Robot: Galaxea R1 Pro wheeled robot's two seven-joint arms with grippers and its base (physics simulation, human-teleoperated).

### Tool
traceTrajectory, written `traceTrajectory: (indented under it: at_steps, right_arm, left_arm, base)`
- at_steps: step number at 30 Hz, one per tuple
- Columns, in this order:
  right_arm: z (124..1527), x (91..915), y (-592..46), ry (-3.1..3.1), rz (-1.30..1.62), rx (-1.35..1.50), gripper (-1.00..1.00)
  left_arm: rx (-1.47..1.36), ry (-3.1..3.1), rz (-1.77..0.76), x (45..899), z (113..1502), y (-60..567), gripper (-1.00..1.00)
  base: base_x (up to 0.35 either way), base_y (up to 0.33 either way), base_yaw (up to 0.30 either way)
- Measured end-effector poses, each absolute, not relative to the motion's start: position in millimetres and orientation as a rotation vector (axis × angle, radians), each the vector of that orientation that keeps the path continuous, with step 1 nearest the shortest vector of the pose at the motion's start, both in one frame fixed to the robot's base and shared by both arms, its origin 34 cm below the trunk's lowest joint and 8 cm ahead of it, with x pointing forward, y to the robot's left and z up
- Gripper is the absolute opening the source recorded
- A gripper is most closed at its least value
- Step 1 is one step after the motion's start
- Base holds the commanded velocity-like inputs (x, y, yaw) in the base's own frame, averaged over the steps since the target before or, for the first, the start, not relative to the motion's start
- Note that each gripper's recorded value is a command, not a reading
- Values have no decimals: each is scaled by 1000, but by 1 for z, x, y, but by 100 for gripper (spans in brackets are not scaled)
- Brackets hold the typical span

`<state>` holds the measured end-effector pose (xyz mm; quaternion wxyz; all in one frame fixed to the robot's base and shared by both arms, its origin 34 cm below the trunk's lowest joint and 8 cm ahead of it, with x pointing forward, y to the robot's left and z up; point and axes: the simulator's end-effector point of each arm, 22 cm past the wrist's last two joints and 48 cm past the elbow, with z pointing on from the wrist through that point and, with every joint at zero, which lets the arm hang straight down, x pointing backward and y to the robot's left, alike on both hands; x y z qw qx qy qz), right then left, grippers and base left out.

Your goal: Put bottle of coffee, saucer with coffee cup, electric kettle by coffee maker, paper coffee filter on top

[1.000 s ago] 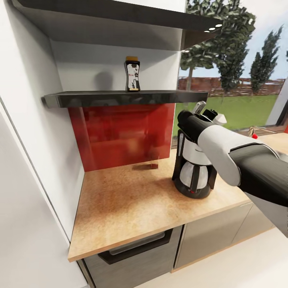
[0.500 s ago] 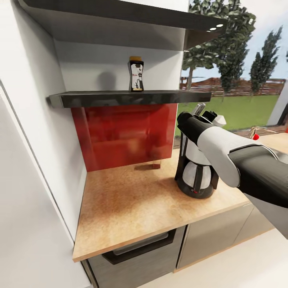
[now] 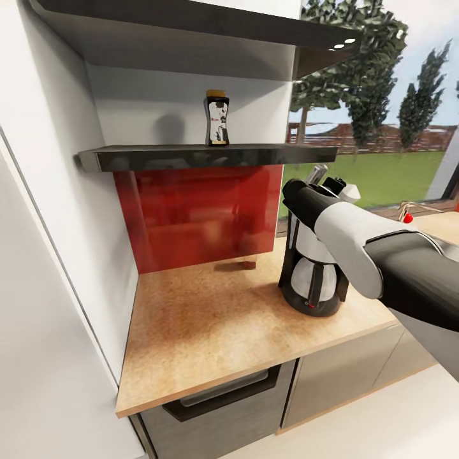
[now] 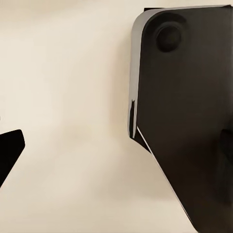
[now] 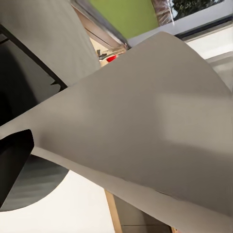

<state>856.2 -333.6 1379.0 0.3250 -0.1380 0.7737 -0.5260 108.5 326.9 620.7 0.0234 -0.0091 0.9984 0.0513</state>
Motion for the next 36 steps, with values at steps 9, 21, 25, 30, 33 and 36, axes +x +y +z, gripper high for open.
traceTrajectory:
  at_steps: [9, 21, 25, 30, 33, 36]
  right_arm:
    - [1373, 856, -334, 2035, -1380, -368, 100]
    - [1372, 856, -334, 2037, -1380, -370, 100]
    - [1373, 856, -332, 2033, -1378, -368, 100]
    - [1373, 856, -332, 2033, -1376, -368, 100]
    - [1374, 856, -332, 2031, -1378, -368, 100]
    - [1374, 856, -332, 2032, -1377, -368, 100]
  left_arm:
    - [-28, 3092, 158, 108, 621, 327, 100]
    - [-28, 3095, 159, 107, 621, 327, 100]
    - [-29, 3094, 159, 107, 621, 327, 100]
    - [-30, 3094, 159, 107, 621, 327, 100]
    - [-30, 3093, 159, 107, 621, 327, 100]
    - [-30, 3093, 159, 107, 621, 327, 100]
  base:
    - [0, 0, 0]
    - [0, 1, 0]
    - [0, 136, 0]
    - [0, 263, 0]
    - [0, 107, 0]
    - [0, 19, 0]
